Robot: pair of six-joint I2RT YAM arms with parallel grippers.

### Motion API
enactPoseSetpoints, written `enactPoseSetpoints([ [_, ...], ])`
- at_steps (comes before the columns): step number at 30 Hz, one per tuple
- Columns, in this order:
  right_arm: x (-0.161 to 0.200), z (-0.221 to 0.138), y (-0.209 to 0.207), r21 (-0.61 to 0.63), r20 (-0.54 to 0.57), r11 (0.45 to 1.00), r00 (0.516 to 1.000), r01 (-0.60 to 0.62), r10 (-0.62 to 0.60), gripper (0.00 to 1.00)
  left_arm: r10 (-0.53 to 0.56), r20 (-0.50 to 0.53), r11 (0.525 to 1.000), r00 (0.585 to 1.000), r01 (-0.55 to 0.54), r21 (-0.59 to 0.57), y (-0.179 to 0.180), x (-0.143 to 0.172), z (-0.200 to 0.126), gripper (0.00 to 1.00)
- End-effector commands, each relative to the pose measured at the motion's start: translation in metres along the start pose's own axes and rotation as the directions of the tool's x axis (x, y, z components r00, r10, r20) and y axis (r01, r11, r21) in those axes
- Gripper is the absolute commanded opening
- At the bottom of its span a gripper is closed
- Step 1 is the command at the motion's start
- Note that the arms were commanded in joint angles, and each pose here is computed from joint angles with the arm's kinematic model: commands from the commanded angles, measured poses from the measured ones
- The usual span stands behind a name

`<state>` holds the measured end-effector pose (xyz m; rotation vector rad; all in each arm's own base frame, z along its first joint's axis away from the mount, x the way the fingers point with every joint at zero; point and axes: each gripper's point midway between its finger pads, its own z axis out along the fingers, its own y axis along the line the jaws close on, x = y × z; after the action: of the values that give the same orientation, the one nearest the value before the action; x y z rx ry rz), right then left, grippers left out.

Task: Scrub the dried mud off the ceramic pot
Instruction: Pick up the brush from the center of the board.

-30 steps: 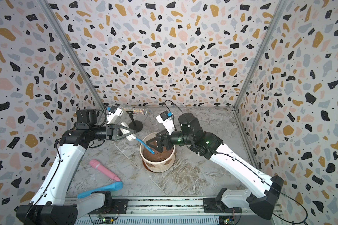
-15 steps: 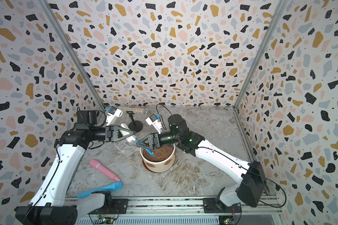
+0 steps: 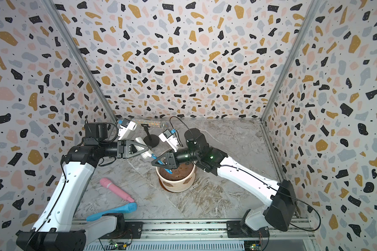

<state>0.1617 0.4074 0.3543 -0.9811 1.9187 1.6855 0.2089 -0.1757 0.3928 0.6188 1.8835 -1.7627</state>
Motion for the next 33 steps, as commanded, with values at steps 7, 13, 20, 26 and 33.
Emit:
enactPoseSetpoints([
  [7,0.012,-0.052,-0.049,0.481,-0.198,0.77,0.907,0.42,-0.372,0.0,-0.016,0.052,0.997,0.999,0.02,-0.071,0.002,-0.02,-0.007,1.0],
  [13,0.0,-0.058,-0.065,0.616,-0.272,0.583,0.838,0.529,-0.473,0.0,-0.14,0.135,0.954,0.981,0.17,-0.248,0.058,-0.02,-0.016,0.92],
  [20,-0.019,-0.026,-0.059,0.629,-0.258,0.536,0.802,0.563,-0.539,0.0,-0.197,0.162,0.914,0.967,0.24,-0.326,0.089,-0.013,-0.019,0.85],
  [26,-0.035,-0.002,-0.067,0.665,-0.273,0.499,0.802,0.557,-0.532,0.0,-0.21,0.165,0.924,0.964,0.251,-0.288,0.089,-0.013,-0.017,0.79],
  [33,-0.039,0.008,-0.067,0.671,-0.244,0.509,0.809,0.538,-0.534,0.0,-0.188,0.157,0.939,0.97,0.224,-0.262,0.082,-0.016,-0.016,0.34],
])
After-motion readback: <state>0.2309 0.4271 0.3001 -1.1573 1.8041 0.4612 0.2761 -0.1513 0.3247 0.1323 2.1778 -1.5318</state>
